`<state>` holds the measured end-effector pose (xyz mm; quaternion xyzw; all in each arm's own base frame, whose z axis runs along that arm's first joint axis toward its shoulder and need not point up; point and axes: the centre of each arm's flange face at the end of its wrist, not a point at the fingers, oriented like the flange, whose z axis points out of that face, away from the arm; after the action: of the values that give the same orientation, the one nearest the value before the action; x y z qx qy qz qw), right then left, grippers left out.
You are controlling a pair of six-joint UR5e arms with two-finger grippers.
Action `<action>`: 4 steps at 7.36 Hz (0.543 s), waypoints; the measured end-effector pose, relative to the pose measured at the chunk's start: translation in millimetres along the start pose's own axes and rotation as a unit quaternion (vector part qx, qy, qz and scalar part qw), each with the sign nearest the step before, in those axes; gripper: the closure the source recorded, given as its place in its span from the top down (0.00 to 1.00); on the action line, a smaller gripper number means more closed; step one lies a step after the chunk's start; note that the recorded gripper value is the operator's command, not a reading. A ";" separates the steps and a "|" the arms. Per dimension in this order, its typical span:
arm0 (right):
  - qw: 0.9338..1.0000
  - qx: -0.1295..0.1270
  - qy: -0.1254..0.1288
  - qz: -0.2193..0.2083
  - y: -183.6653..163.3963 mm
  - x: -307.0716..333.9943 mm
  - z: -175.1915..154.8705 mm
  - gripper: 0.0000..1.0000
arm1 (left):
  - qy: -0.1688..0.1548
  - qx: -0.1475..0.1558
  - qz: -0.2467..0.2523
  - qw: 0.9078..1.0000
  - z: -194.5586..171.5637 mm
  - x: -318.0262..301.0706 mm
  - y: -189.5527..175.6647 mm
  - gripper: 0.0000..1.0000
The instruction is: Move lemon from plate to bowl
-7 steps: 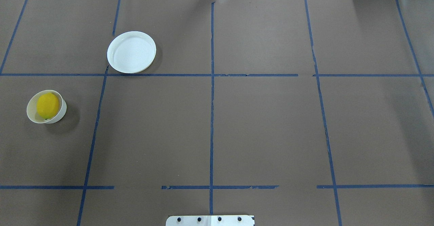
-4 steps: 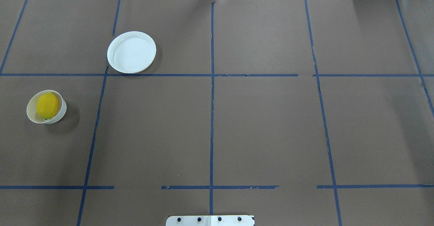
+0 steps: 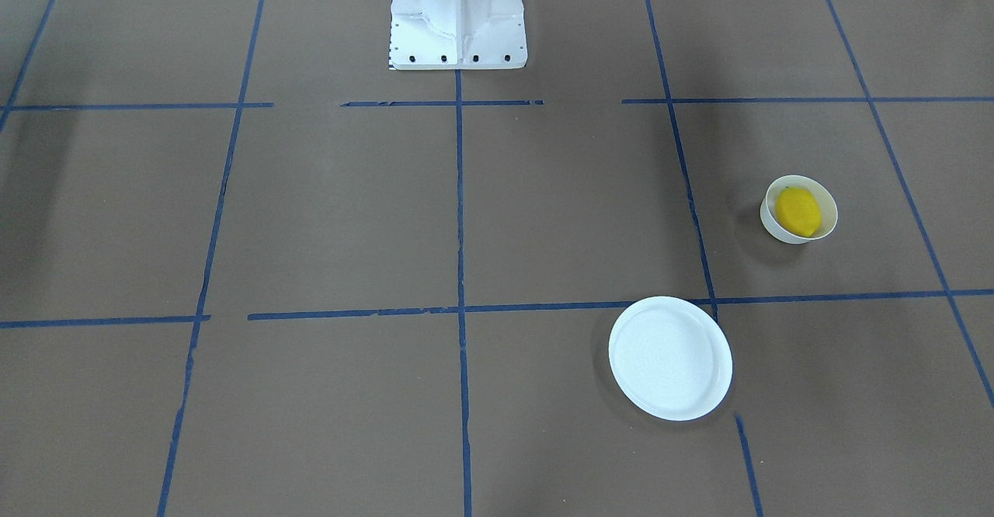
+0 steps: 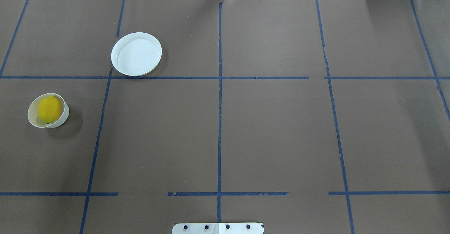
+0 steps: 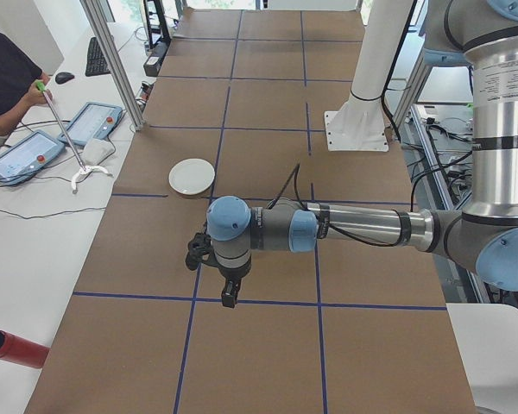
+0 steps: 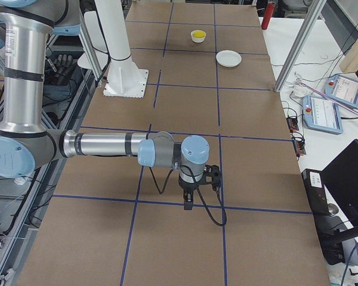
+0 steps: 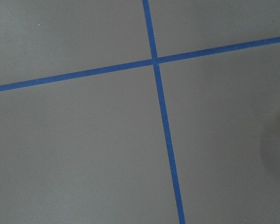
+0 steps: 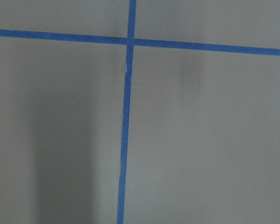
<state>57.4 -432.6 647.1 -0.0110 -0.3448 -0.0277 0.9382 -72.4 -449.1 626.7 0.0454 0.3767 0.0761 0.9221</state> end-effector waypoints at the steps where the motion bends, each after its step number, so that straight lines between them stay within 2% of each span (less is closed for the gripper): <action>1: 1.000 0.000 0.000 0.000 0.0 0.0 0.0 1.00 | 0.000 0.001 0.000 1.000 -1.4 0.4 -2.6 1.00; 3: 1.000 0.000 0.000 0.000 0.0 0.0 0.0 1.00 | 0.002 -0.002 -0.020 1.000 -2.2 0.7 -4.4 1.00; 4: 1.000 0.000 0.000 0.000 0.0 0.0 0.0 1.00 | 0.002 -0.004 -0.057 0.998 -4.8 2.7 -8.6 1.00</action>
<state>57.4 -432.6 647.1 -0.0110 -0.3448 -0.0277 0.9382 -73.0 -457.0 620.2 0.0198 0.3802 0.0254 0.9243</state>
